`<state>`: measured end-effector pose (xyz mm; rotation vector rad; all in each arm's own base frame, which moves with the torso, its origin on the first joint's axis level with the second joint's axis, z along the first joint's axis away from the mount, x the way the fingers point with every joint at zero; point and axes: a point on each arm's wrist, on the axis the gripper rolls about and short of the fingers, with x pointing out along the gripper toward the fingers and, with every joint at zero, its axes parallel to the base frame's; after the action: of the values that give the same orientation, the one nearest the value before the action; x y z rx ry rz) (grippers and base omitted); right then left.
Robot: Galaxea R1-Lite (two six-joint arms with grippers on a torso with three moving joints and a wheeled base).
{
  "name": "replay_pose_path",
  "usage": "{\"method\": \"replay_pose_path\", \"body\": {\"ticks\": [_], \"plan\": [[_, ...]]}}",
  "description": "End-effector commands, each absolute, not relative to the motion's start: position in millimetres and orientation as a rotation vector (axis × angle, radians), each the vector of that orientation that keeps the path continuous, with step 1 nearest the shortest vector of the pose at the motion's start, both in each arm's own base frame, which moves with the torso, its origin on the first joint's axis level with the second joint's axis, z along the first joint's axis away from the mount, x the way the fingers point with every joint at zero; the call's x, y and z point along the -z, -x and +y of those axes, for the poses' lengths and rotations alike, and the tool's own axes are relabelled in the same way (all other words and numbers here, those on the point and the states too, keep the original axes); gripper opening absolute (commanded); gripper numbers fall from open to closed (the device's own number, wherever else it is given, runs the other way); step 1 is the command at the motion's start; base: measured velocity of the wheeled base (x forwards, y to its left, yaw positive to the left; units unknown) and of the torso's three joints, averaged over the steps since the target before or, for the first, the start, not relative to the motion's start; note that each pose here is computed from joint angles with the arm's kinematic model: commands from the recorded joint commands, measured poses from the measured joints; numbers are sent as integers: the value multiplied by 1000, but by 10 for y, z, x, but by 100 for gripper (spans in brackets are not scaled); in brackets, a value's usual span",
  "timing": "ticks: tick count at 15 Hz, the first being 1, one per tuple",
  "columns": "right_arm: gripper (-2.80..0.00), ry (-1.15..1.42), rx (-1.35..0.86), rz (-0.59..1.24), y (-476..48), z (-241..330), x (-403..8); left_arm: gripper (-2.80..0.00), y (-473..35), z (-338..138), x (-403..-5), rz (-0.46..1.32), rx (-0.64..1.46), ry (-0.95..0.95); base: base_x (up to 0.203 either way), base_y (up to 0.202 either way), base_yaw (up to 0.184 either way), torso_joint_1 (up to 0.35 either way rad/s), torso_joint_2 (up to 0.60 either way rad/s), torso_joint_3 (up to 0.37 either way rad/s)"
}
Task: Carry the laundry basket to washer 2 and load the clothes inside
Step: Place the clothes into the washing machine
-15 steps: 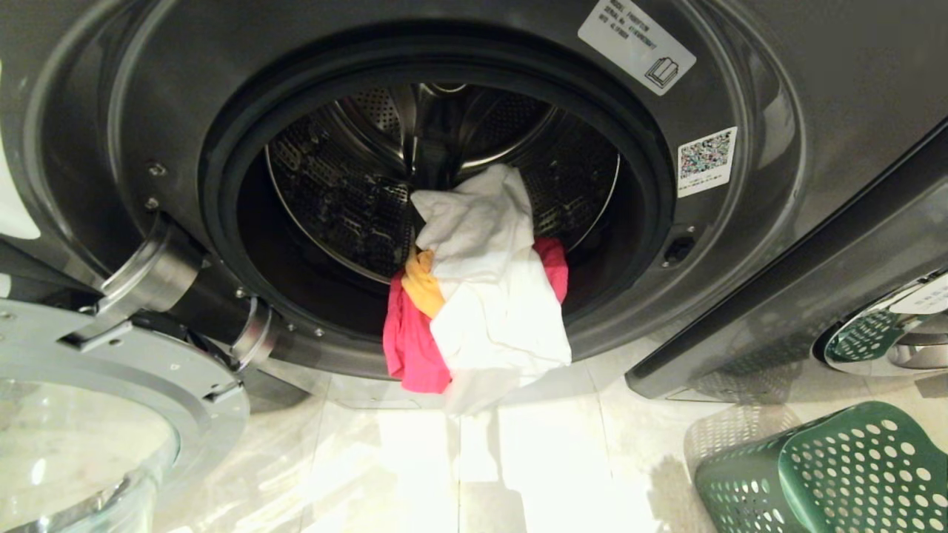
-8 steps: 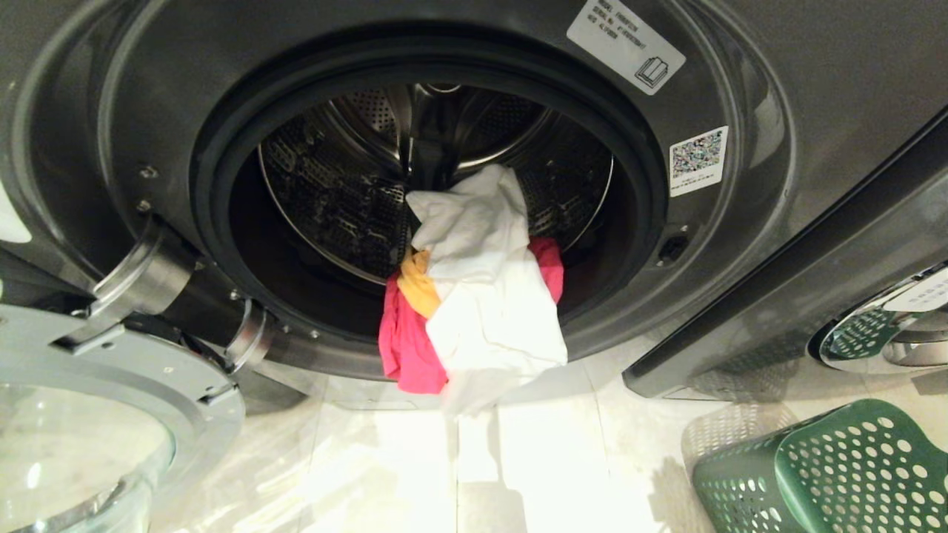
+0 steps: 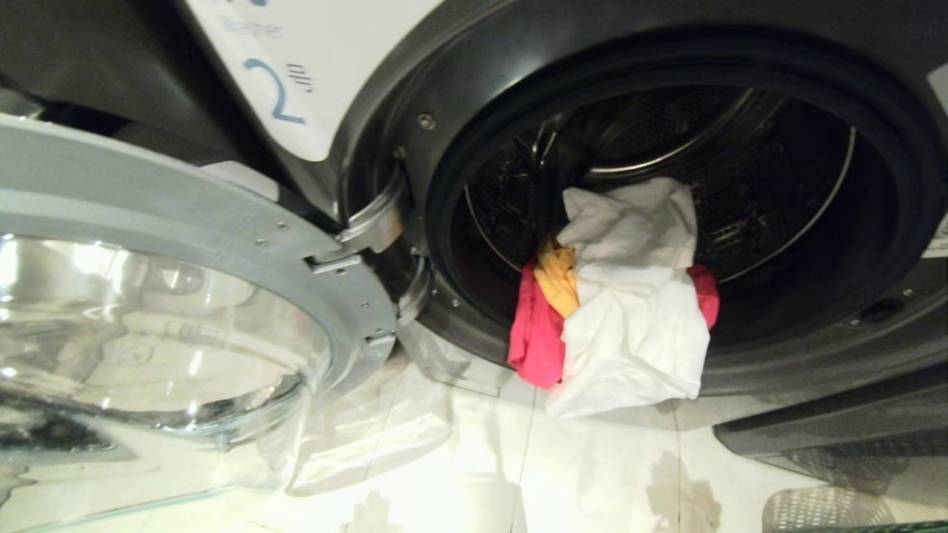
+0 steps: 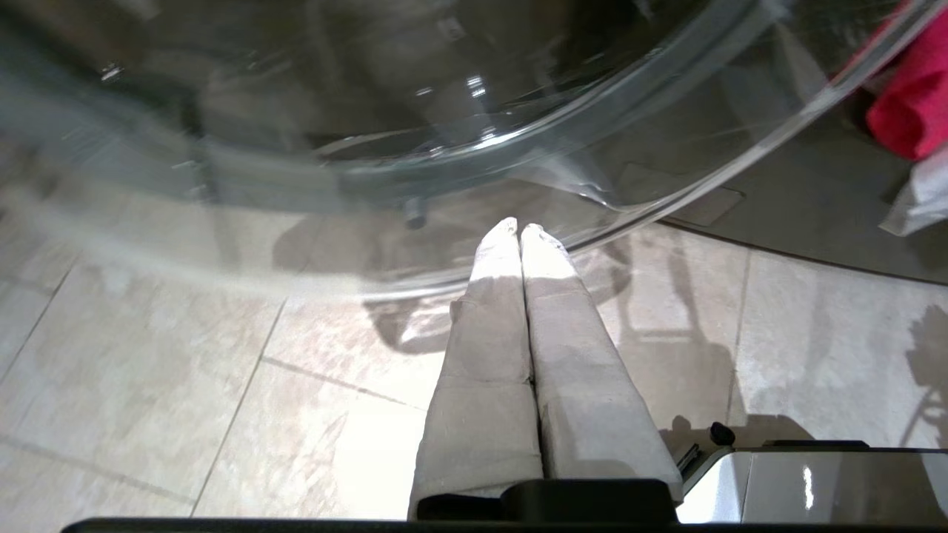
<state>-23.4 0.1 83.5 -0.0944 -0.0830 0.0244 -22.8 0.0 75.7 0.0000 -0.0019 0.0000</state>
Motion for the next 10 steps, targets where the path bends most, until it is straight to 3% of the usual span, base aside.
{"method": "replay_pose_path", "body": {"ticks": [1, 6, 10], "plan": [[-280, 95, -27, -49, 205, 1, -744, -280, 227, 0, -753, -1, 0, 0, 0, -8, 177, 7, 5, -2], [-280, 109, -37, -48, 204, 4, -740, -280, 227, 0, -754, -2, 0, 0, 0, -6, 157, 1, 3, 2], [-280, 226, -57, -59, 205, 9, -749, -280, 227, 0, -752, 0, 0, 0, 0, -1, 19, -1, 1, 1]]}}
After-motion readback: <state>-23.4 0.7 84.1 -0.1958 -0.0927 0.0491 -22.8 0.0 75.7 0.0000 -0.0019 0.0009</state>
